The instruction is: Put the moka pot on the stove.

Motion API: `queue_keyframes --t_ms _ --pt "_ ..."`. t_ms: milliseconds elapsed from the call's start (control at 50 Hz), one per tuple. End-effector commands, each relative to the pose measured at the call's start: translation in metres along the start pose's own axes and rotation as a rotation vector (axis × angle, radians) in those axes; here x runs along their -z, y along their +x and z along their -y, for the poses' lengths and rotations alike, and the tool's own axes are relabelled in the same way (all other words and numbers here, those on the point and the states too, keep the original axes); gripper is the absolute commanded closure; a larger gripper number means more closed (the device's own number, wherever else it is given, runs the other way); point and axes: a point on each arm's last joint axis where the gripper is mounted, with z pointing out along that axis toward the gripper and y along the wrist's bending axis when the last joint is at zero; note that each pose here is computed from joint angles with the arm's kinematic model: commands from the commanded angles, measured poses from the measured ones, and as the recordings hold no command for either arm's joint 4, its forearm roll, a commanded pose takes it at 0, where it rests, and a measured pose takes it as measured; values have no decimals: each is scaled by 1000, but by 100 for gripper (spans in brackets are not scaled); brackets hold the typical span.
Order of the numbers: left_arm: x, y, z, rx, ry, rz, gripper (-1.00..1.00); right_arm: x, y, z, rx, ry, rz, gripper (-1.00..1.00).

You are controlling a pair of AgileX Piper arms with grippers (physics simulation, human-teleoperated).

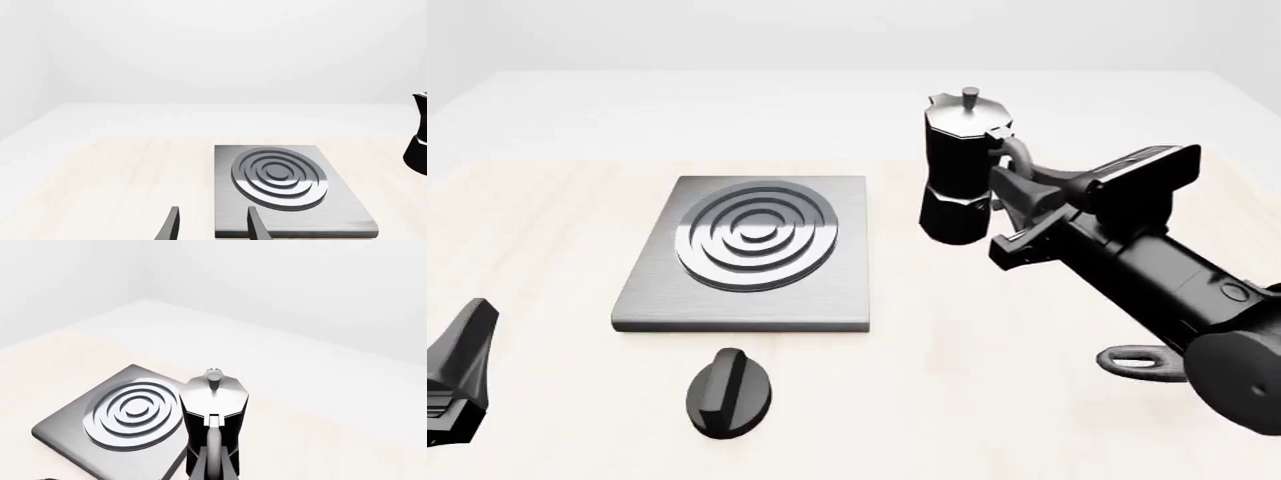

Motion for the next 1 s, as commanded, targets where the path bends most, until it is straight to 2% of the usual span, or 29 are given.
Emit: queue_keyframes --t_ms 20,320,540,1000 --pt "0 0 0 0 0 0 -100 -14 -13 -3 -6 -15 31 100" --pt "0 0 0 0 0 0 -100 -36 -18 -9 -11 -36 45 100" --pt "0 0 0 0 0 0 -100 -48 -28 -19 -26 -69 75 100" --pt "0 0 0 0 0 0 -100 -79 -33 -40 -51 -129 85 100"
